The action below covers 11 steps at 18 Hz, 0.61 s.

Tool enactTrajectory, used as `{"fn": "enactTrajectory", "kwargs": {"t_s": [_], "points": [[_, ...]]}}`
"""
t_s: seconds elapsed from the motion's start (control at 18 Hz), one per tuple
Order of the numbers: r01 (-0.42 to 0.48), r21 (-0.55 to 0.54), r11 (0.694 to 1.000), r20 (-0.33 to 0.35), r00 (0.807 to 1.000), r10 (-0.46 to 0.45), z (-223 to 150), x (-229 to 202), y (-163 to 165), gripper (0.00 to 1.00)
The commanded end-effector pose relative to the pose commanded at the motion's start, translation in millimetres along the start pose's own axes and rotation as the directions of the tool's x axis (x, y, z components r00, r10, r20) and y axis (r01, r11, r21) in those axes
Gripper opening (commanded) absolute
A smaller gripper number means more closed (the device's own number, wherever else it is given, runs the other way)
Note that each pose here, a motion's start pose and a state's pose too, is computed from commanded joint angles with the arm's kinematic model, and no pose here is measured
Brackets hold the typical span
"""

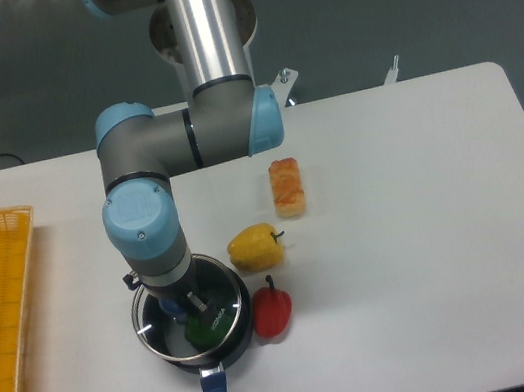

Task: Close the pot lid
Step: 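Lower the lid onto the saucepan rim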

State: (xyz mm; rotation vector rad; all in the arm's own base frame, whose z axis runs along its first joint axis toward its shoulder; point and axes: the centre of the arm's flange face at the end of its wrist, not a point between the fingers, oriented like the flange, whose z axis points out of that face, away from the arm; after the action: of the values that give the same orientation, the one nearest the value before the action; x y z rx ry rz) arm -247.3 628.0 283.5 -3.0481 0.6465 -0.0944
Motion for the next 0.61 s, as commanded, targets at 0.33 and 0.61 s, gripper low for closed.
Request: {"fn": "enactTrajectory", "kwargs": {"t_s": [0.33, 0.61], "points": [[-0.002, 0.002, 1.000, 0.003, 1.000, 0.002, -2.9, 0.8, 0.3, 0.59], [-0.001, -0.006, 1.000, -0.003, 1.000, 0.001, 1.9, 0.6, 2.1, 0.59]]}}
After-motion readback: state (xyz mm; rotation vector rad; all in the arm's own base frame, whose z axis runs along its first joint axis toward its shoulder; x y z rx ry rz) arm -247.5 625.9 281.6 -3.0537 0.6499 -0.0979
